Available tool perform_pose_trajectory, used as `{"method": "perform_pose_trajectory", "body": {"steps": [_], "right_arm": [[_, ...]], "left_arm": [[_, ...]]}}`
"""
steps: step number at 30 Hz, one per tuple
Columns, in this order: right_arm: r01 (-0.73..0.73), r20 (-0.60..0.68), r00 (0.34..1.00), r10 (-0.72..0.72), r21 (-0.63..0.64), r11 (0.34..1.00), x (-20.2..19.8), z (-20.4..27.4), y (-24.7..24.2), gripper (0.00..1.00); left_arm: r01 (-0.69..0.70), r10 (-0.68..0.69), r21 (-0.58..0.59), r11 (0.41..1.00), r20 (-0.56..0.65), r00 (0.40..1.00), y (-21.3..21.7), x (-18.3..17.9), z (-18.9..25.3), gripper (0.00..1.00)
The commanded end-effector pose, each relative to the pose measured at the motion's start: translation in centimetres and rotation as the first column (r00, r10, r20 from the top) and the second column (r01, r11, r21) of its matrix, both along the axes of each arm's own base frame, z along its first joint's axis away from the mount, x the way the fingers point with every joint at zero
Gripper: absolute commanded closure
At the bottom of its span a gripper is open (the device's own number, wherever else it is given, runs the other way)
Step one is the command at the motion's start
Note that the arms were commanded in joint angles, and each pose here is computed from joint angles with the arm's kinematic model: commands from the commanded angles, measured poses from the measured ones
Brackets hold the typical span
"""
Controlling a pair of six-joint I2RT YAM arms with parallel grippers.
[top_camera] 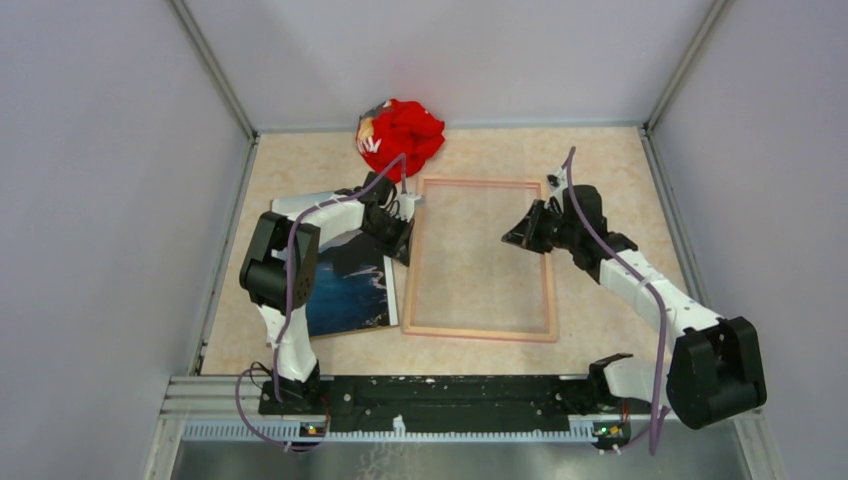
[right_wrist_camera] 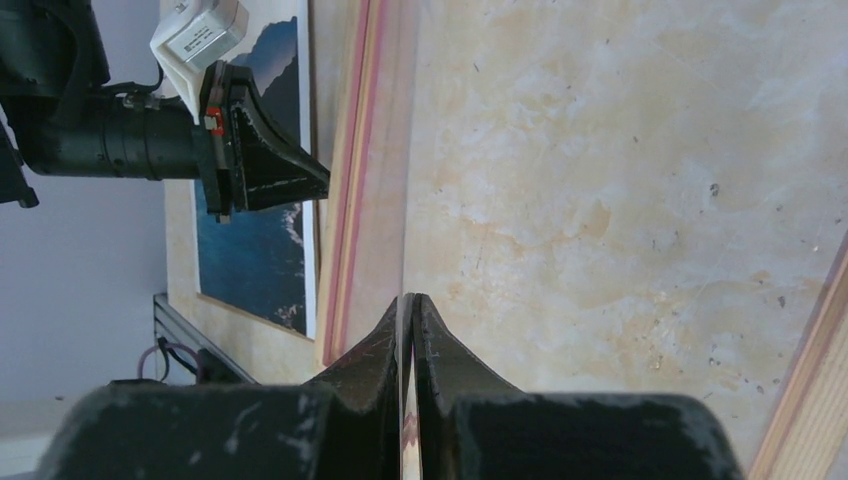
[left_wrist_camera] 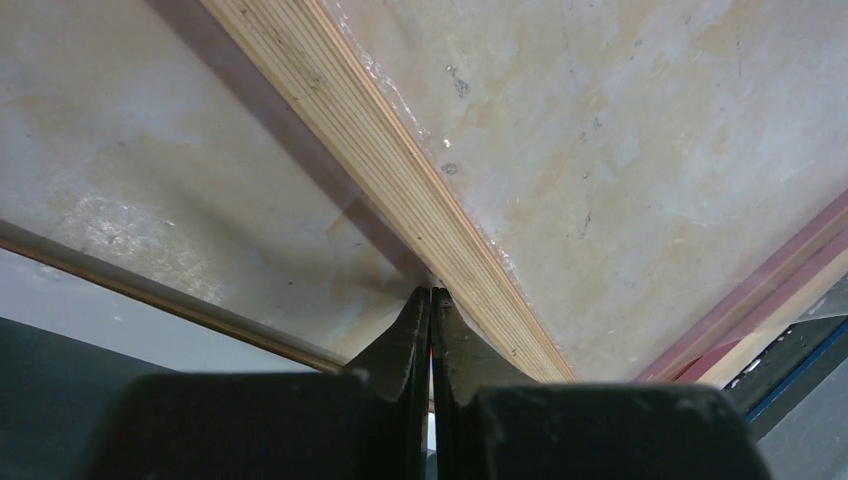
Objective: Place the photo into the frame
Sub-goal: Place the photo frame item in the photo frame.
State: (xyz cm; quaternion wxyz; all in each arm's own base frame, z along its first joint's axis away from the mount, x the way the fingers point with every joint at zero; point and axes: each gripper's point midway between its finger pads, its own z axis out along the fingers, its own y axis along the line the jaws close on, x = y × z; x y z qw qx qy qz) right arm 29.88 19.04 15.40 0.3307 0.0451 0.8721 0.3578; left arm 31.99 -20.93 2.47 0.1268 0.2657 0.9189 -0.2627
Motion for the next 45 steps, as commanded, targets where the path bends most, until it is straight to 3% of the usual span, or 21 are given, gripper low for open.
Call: {"method": "perform_pose_trajectory", "body": {"steps": [1,8,32,45], "right_arm": [[-0.011,0.016,1.0,0.009,0.087,0.996,0.3,1.5,1.6,0.99],[-0.011,0.033,0.999,0.008,0.099,0.995,0.5,2.5,1.9,0.99],[-0.069,0.037,0.998,0.06,0.324,0.944,-0.3,7.2,5.9,0.98],[-0.047,0.003,0.999,0.048,0.294,0.955,-0.3,5.2,5.6,0.98]], "left_arm": [[0.028,-0.026,-0.044,0.999,0.041,0.999,-1.1,0.7,1.5,0.95],[0.03,-0.028,-0.045,0.999,0.046,0.999,-1.1,0.8,1.6,0.95],[0.032,-0.029,-0.05,0.998,0.051,0.998,-1.3,1.0,1.8,0.97],[0.037,-0.034,-0.052,0.998,0.06,0.998,-1.3,0.9,2.2,0.98]]}}
